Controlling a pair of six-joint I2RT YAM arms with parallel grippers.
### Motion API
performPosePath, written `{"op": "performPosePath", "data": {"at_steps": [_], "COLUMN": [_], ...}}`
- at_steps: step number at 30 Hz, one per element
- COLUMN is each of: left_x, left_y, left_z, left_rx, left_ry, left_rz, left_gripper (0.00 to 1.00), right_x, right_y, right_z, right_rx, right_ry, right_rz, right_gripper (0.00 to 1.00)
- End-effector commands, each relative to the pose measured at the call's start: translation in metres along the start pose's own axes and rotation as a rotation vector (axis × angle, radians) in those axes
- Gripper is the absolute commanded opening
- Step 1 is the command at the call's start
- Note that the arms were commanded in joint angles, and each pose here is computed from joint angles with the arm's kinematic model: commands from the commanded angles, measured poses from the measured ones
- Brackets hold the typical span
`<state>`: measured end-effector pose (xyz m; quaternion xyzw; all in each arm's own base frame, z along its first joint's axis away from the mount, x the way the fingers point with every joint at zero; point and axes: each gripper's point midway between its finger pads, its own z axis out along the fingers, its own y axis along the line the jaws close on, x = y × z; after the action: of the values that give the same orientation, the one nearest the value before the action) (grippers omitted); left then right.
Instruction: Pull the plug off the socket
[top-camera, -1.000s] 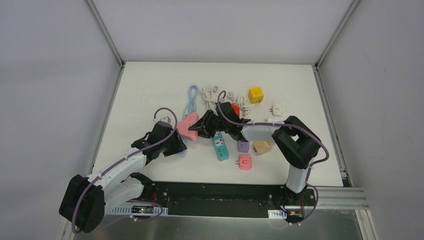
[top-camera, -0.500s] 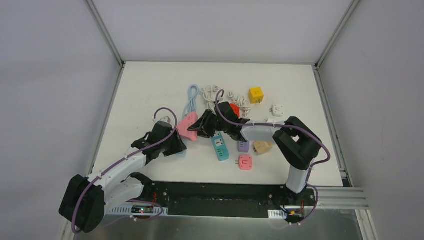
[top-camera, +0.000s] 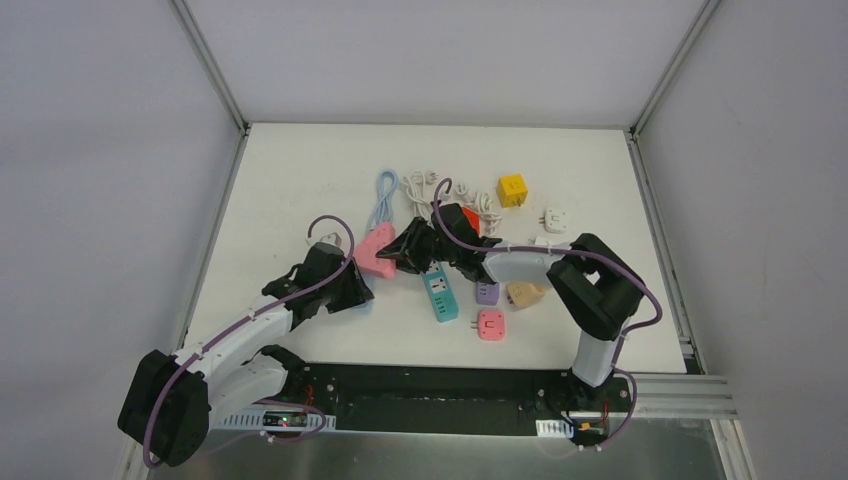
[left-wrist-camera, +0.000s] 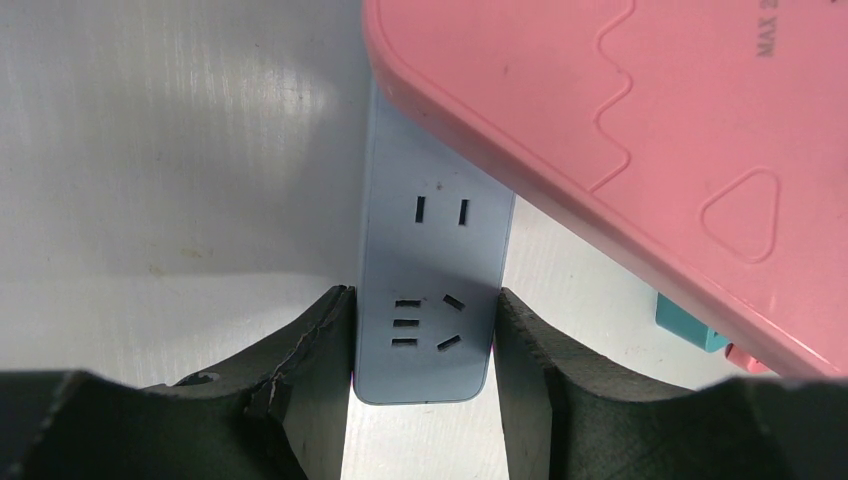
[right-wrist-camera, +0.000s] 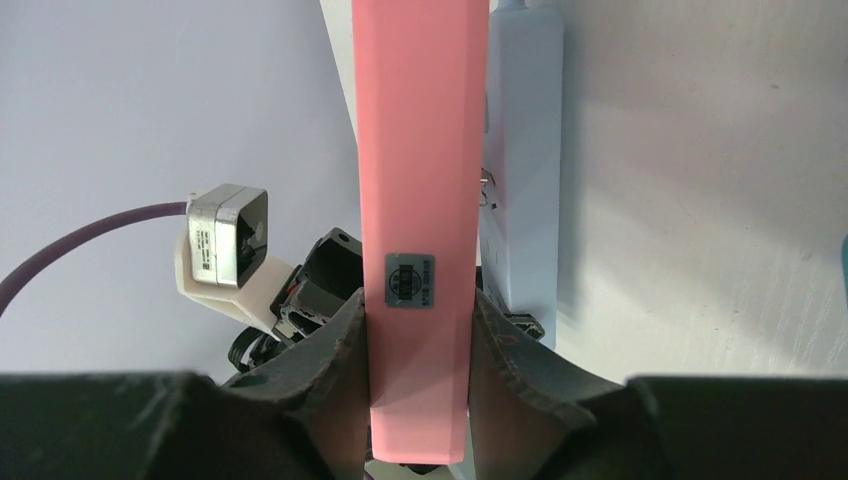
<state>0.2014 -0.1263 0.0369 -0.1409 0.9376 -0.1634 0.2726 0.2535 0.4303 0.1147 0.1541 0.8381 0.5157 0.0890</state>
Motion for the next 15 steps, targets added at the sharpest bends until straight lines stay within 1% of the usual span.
{"op": "performPosePath", "data": {"at_steps": [1, 2, 8, 12, 15], "left_x": [0.018, 0.018, 0.014, 0.012, 0.013], "left_y": [0.036, 0.036, 0.034, 0.033, 0.031], "left_z": [-0.002, -0.002, -0.006, -0.005, -0.004], "left_rx": [-0.150, -0.149, -0.144, -0.139, -0.128], "left_ry": [0.048, 0.048, 0.033, 0.026, 0.029], "left_rz": [0.012, 0.012, 0.008, 0.007, 0.007], "left_gripper": [0.18, 0.18, 0.22, 0.23, 0.22], "right_x": [-0.028, -0.036, -0.056, -0.058, -0.058], "right_y": [0.069, 0.066, 0.074, 0.086, 0.087], "right_z": [-0.031, -0.031, -0.051, -0.066, -0.067], "right_rx": [-0.212, -0.192, -0.164, -0.207, -0.214], "right_ry": [-0.132, -0.183, -0.318, -0.361, -0.351], "right_rz": [-0.118, -0.138, -0.187, -0.206, -0.194], "right_gripper": [0.00, 0.00, 0.00, 0.00, 0.00]}}
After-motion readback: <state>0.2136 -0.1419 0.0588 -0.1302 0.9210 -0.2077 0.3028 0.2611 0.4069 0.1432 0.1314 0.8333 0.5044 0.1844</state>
